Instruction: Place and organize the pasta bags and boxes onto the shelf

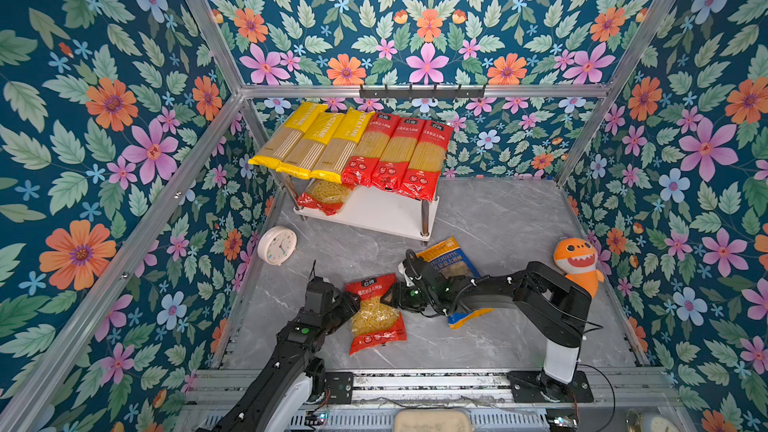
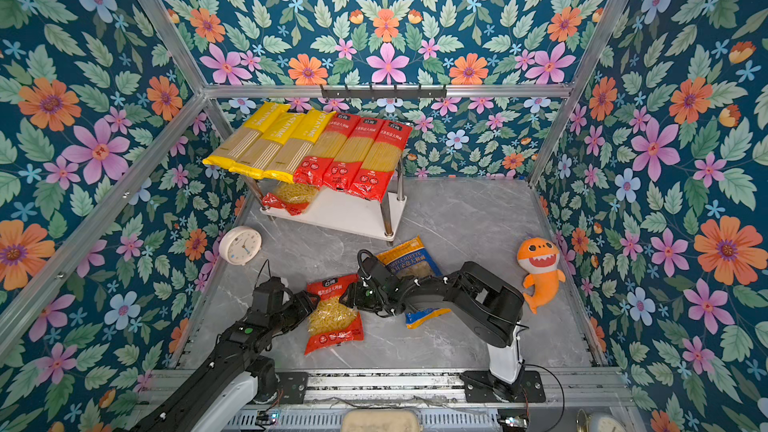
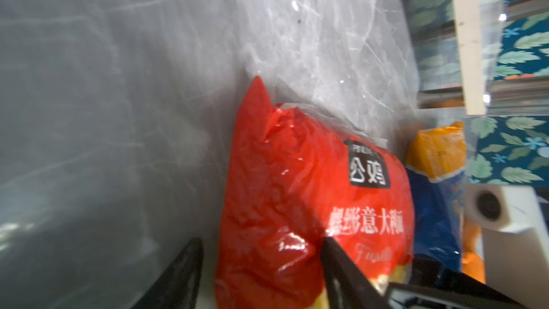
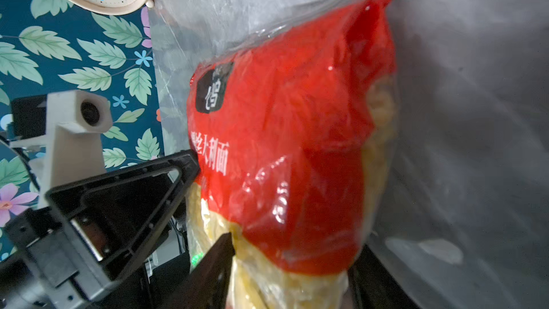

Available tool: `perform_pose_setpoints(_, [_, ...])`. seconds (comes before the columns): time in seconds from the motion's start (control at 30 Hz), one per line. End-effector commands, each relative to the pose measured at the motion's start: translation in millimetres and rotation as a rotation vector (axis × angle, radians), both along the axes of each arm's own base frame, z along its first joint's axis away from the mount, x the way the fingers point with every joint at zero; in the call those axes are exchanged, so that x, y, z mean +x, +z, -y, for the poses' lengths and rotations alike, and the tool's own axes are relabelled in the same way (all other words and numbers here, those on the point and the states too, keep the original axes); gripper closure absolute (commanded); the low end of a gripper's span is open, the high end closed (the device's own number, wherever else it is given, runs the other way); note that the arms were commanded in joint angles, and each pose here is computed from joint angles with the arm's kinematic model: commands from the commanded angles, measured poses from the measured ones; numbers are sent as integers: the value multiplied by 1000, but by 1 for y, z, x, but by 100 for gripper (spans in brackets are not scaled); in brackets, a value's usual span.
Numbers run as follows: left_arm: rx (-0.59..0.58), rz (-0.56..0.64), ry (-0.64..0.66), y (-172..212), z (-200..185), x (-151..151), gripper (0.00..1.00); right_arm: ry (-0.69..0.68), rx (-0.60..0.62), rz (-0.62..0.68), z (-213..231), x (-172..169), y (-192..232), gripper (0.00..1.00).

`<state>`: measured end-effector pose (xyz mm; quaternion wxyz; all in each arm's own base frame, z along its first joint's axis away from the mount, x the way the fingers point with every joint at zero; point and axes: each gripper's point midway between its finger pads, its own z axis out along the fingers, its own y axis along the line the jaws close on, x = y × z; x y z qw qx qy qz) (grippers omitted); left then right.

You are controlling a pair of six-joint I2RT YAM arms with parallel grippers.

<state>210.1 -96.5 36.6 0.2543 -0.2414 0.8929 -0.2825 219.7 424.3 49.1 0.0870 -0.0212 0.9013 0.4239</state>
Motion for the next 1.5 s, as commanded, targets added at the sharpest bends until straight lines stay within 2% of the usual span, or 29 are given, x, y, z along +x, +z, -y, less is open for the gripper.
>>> perform_pose_setpoints(0.0, [-73,70,-52,15,16,10,48,48,127,37,-17,-2,23,50])
perform_pose_setpoints(0.2, [-51,153,-80,31,18,25,75,30,223,124,-17,4,38,69])
perform_pose_setpoints(0.37, [-34,212,-106,44,21,38,86,-12,296,239,-15,18,55,80])
perform_pose_setpoints(0.53, [6,297,-115,67,21,55,94,-17,323,433,-12,36,86,87])
perform_pose_setpoints(0.77, [124,445,-110,107,12,87,98,-11,296,652,-12,61,118,90])
perform_pose_setpoints(0.9, [206,537,-86,135,4,116,98,-50,276,754,-12,89,135,92])
perform_pose_setpoints(1.0, [251,559,-68,140,-1,138,98,-88,252,847,-19,109,151,94])
perform_pose_setpoints(1.3, [215,724,39,171,-20,205,98,-329,160,1069,-24,166,163,94])
perform_pose_setpoints(1.47, [197,719,42,167,-23,238,96,-413,137,1102,-29,189,163,95])
